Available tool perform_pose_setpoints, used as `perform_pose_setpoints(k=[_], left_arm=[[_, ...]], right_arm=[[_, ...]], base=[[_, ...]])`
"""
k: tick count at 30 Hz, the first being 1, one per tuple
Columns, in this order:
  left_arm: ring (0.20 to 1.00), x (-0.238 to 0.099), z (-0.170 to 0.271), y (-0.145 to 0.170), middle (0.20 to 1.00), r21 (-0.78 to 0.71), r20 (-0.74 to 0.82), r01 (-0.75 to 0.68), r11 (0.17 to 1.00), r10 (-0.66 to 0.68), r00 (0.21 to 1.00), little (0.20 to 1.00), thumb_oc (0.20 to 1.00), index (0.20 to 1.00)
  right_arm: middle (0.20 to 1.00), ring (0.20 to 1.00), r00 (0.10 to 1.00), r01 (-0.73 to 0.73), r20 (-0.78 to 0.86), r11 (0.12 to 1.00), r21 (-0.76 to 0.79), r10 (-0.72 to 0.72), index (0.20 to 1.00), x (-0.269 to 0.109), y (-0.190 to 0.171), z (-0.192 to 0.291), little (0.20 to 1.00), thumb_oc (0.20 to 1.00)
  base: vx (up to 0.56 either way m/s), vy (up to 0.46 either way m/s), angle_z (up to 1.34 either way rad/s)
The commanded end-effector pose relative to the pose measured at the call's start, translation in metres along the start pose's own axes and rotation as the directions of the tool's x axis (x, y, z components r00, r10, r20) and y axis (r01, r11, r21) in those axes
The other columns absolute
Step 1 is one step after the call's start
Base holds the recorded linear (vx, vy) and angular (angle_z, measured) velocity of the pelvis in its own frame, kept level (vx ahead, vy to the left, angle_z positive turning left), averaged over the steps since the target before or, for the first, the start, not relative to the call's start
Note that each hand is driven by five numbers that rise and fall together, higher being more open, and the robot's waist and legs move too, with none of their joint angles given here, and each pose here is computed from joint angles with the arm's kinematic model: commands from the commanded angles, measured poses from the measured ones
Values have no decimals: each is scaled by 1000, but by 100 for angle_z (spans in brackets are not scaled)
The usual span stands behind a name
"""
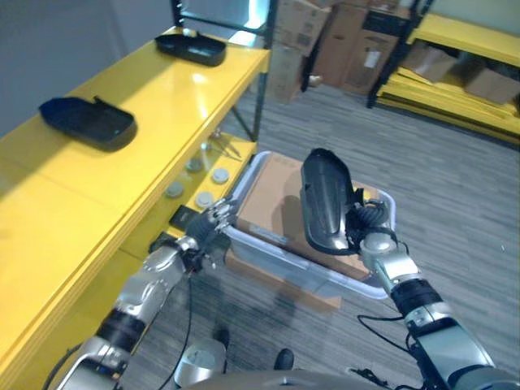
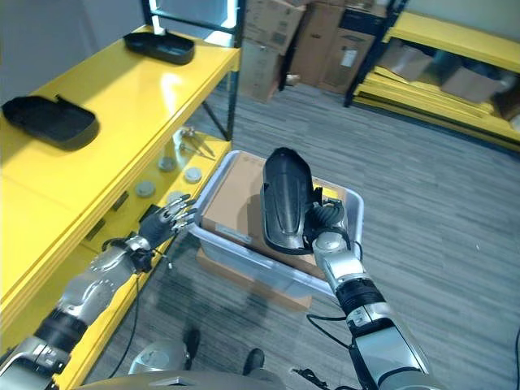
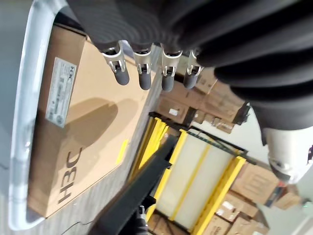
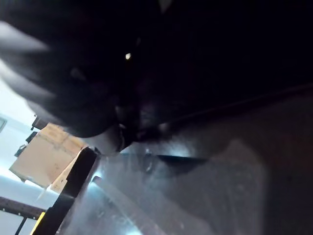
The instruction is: Move parts from the plastic box to the shelf.
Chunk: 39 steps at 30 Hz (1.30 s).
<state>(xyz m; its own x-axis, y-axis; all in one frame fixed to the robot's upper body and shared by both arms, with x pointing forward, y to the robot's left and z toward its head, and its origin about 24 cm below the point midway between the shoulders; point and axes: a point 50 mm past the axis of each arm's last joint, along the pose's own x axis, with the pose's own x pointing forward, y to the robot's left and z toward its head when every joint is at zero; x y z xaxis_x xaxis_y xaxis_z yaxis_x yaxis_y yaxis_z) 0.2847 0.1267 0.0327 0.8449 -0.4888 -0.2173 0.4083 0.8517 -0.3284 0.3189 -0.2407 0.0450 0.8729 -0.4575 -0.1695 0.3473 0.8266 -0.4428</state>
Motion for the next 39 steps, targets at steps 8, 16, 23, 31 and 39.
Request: perform_pose_setpoints(k=[8,16,23,31,39], left_arm=[[1000,47,-5,-12,1000,1,-115,-189,982,188,975,1000,1000,1000],[1000,60,5,-33,1000,-10,-91,-159,987,158,983,1000,1000,1000],[1000,61,8,-36,1000,16,-74,-156,988,157,985,1000,1000,1000],[1000,57,17,-33,1000,-67,16,-186,980,188,982,1000,1000,1000],[1000,54,18,-37,1000,-217,81,-150,965,171,982,1000,1000,1000]], right_arm=[[200,200,914,-210,360,978,18,189,200,-15,35,90,200,200],[200,200,862,-340,391,940,-21,321,200,-28,64,101,200,200],[200,200,833,-393,410,919,-32,371,200,-35,73,108,200,200],[200,200,837,-415,380,910,-30,394,200,-40,80,100,200,200],[200,200,851,-409,364,912,5,380,200,-40,80,94,200,200]], base=[[-10,4,-36],[-3,-1,-7],[0,0,0],[5,3,1],[0,0,0]])
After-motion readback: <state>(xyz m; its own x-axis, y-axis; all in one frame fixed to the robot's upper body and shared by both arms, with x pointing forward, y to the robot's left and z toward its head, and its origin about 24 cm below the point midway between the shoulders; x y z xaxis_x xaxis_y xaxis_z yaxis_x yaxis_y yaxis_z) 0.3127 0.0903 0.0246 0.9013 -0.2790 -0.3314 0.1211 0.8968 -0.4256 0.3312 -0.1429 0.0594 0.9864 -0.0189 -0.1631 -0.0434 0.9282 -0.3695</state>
